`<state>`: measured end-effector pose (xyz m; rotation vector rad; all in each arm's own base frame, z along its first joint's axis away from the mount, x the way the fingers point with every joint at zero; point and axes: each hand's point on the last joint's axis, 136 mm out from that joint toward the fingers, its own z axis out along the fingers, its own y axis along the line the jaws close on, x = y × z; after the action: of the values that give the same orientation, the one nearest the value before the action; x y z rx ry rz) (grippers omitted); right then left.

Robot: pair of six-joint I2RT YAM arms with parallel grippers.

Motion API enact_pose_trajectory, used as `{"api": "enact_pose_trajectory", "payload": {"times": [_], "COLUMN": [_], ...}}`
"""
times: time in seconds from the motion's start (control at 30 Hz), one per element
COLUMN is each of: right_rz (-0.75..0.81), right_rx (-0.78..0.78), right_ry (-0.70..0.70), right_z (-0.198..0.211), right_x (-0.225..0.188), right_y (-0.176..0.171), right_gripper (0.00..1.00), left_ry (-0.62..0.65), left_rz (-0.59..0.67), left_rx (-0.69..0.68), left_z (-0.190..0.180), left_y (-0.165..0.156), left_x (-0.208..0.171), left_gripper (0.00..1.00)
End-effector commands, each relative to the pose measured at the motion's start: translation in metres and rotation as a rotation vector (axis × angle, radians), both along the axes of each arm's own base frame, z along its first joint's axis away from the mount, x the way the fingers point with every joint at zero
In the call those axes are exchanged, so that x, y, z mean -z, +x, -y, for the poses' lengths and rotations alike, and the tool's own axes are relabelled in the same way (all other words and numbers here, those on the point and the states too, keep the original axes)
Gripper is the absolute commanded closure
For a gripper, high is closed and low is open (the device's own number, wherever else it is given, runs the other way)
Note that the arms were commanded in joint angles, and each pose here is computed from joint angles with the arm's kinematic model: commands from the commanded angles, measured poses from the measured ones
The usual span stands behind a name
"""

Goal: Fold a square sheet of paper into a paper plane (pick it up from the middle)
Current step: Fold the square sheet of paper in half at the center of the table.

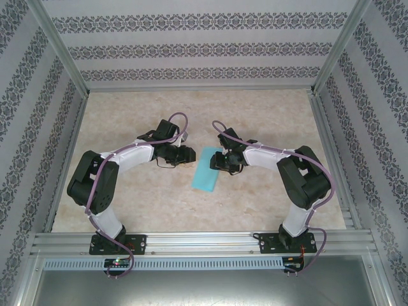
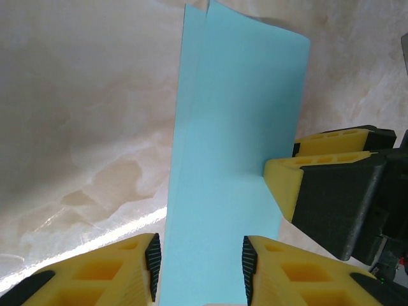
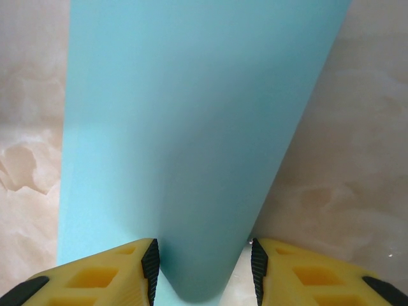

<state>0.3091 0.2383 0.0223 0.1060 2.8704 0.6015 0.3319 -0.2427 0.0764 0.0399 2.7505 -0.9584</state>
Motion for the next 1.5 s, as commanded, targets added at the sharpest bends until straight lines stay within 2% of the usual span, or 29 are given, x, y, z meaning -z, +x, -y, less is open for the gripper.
{"api": "enact_pose_trajectory", "payload": {"times": [0.0, 0.97, 1.47], "right_rz": [0.005, -0.016, -0.017], "right_rx": [-0.013, 0.017, -0.023], "right_ry": [-0.026, -0.057, -0.075], "right_z": [-0.005, -0.004, -0.002], "right_x": [0.001, 0.009, 0.011], "right_y": [0.002, -0.001, -0.005], "right_gripper": [0.55, 0.55, 0.56], "left_ry": [0.019, -0.045, -0.047], "left_rz": [0.017, -0.003, -0.011], "left_rx": [0.013, -0.007, -0.005], "left_z": [-0.005, 0.0, 0.0], "left_y": [-0.005, -0.009, -0.011], "left_x": [-0.006, -0.01, -0.008], "left_gripper": [0.58, 0.54, 0.53]}}
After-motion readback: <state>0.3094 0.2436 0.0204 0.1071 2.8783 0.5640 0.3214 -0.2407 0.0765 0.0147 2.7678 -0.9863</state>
